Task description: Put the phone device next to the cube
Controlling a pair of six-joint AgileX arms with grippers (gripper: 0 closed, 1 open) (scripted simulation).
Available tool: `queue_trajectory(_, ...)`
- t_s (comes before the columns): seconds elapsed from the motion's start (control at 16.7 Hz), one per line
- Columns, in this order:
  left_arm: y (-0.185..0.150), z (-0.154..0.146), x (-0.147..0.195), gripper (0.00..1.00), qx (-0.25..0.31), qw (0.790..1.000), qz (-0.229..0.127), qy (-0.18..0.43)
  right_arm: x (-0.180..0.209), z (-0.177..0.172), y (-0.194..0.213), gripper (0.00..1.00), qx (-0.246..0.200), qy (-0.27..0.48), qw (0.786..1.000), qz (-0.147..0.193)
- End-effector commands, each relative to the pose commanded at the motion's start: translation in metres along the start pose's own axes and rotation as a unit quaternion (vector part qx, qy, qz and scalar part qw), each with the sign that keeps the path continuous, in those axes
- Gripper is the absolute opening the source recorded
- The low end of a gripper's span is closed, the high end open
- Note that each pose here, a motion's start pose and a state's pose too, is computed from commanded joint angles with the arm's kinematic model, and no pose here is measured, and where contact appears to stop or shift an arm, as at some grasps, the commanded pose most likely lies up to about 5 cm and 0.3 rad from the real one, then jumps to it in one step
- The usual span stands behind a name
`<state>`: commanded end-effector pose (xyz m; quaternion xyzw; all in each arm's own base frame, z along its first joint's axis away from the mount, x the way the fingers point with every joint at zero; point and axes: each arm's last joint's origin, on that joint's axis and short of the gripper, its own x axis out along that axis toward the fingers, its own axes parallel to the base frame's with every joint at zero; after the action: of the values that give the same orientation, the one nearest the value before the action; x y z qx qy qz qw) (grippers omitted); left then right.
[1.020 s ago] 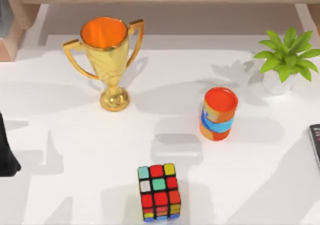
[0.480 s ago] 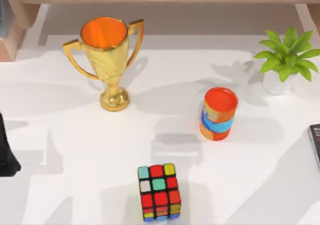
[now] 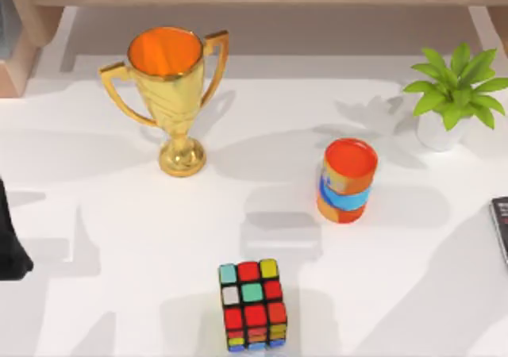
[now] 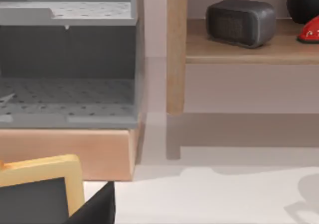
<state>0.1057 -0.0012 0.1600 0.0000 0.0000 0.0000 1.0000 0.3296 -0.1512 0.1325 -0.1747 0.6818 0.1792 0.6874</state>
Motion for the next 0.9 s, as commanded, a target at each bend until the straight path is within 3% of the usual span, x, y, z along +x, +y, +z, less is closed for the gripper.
queue_trajectory(0.24, 0.000, 0.000, 0.000, 1.00, 0.000, 1.000, 0.000, 0.000, -0.022, 0.009, 0.001, 0.00, 0.010, -0.020, 0.999, -0.031)
queue_trajectory(0.54, 0.000, 0.000, 0.000, 1.00, 0.000, 1.000, 0.000, 0.000, -0.073, 0.038, 0.028, 0.00, 0.055, -0.070, 0.993, -0.079)
queue_trajectory(0.9, 0.000, 0.000, 0.000, 1.00, 0.000, 1.000, 0.000, 0.000, -0.115, 0.073, 0.103, 0.00, 0.125, -0.123, 0.982, -0.069)
